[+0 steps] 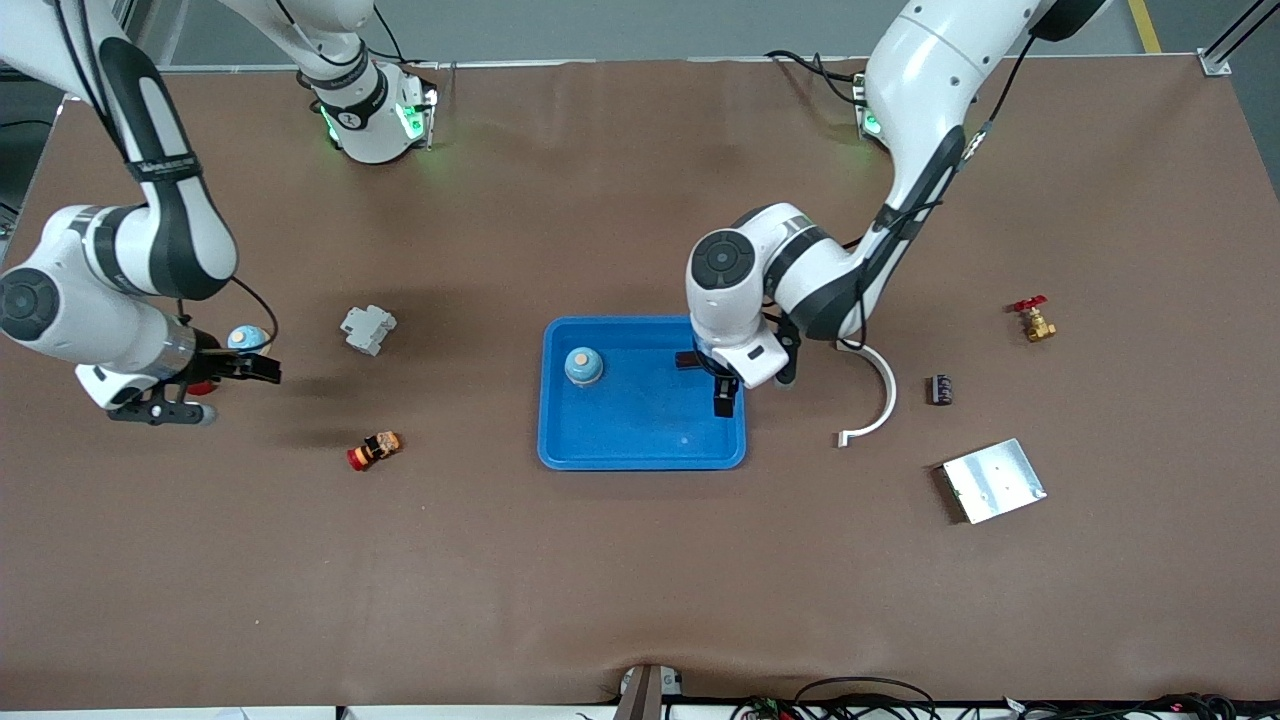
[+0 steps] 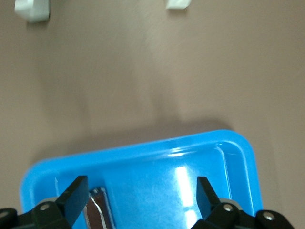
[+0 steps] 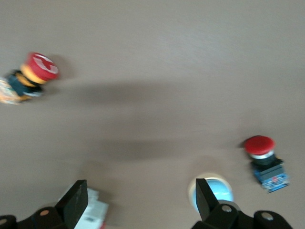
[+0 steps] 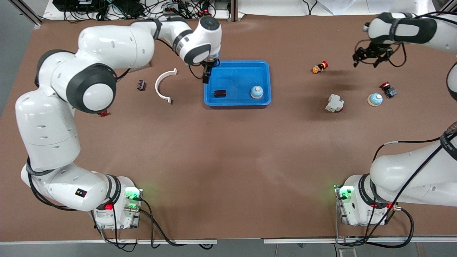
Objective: Place electrolytic capacitor and blue bell in tray
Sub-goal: 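Open the left gripper on the capacitor while the right gripper withdraws, then grasp another capacitor with the left gripper while the right gripper grasps another bell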
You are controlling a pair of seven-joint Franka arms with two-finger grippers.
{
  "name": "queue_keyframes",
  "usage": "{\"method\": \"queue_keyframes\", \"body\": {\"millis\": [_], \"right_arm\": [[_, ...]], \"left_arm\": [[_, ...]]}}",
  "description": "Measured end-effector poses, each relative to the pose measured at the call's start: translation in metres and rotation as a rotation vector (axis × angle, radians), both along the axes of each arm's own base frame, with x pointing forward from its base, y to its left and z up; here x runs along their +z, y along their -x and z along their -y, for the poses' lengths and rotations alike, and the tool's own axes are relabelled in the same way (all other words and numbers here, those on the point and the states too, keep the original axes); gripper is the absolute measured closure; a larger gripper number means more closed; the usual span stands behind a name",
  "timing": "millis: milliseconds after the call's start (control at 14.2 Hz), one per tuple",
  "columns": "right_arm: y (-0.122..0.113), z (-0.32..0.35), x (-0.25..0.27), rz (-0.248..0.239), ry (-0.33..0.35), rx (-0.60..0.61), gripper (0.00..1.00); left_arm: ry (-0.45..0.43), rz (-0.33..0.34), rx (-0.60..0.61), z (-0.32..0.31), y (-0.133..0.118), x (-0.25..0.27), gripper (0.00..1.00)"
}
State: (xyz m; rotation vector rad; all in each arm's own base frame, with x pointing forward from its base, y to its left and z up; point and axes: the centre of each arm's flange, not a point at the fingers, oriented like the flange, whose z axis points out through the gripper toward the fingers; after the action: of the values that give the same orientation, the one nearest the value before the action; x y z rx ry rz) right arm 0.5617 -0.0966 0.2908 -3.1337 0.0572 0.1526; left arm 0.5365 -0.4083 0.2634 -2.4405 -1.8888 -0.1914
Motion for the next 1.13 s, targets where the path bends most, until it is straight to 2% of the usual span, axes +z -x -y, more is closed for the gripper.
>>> {"method": "queue_keyframes", "body": {"millis": [71, 212, 564, 776, 987, 1128], "right_arm": [[0.009, 0.01, -0.011, 0.008, 0.0, 0.005, 0.0], [0.023, 0.013, -0.028, -0.005, 0.0, 0.01, 0.0], [0.037, 0.04, -0.037, -0.028, -0.009, 0.033, 0.0], [0.051, 0.062, -0.044, -0.057, 0.028, 0.048, 0.0], [0.064, 0.074, -0.054, -0.082, 0.027, 0.037, 0.0], [0.07, 0.071, -0.062, -0.079, 0.023, 0.04, 0.0]], "left_arm": [[-0.002, -0.016, -0.06, -0.006, -0.003, 0.011, 0.0], [-0.006, -0.034, -0.183, -0.016, -0.008, 0.032, 0.0], [-0.05, -0.073, -0.583, -0.053, -0.012, 0.066, 0.0], [-0.065, -0.084, -0.707, -0.078, -0.021, 0.074, 0.0], [-0.078, -0.112, -0.899, -0.095, -0.03, 0.074, 0.0], [-0.08, -0.131, -1.019, -0.12, -0.044, 0.076, 0.0]]}}
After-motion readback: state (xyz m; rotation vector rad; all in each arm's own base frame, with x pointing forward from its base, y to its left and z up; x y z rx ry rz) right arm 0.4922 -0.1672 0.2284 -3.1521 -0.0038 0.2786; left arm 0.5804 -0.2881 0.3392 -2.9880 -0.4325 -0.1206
